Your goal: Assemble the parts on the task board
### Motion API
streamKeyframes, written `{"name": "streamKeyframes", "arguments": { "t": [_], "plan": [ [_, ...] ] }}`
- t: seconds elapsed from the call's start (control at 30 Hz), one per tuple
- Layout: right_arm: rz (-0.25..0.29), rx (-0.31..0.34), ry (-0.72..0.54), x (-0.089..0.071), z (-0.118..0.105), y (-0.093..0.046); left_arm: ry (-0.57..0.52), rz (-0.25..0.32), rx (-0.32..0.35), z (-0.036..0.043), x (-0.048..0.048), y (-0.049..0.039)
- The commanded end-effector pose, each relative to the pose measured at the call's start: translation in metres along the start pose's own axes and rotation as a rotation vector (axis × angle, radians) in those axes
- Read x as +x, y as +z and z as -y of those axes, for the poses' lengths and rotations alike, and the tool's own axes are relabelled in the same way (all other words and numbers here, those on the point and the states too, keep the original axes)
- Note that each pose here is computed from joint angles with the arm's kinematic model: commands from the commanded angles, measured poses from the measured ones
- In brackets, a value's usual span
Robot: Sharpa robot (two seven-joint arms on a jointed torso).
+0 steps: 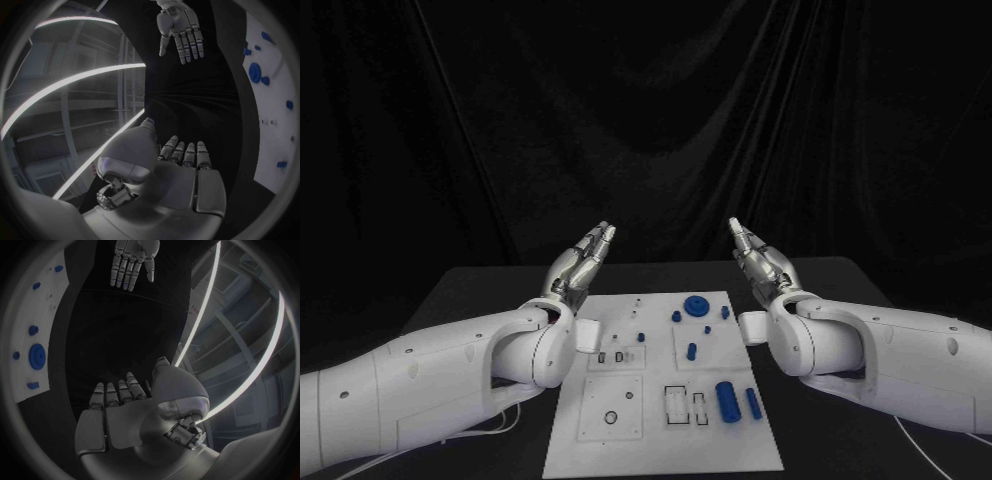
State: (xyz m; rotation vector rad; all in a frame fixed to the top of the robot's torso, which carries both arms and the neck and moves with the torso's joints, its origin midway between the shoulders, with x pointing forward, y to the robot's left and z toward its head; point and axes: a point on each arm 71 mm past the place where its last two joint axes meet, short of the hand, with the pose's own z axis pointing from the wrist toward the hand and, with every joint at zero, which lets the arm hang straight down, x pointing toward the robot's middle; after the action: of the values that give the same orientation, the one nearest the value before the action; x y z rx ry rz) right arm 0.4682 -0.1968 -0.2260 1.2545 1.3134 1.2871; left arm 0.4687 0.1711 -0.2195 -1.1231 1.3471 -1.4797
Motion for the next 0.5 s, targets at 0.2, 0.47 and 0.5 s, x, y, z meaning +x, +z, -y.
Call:
{"name": "streamKeyframes", "arguments": {
  "t": [0.2,0.47,0.5],
  "plan": [
    [-0.022,0.007,0.07,0.001,0.0,0.001,-0.223,-0.236,0.104,0.0149,0.0167,0.0047],
    [-0.045,0.011,0.087,-0.001,0.0,0.002,-0.32,-0.345,0.144,0.0191,-0.0012,0.003],
    [-0.048,0.009,0.088,-0.001,0.0,0.002,-0.32,-0.35,0.145,0.0191,-0.0021,0.0026]
  ]
}}
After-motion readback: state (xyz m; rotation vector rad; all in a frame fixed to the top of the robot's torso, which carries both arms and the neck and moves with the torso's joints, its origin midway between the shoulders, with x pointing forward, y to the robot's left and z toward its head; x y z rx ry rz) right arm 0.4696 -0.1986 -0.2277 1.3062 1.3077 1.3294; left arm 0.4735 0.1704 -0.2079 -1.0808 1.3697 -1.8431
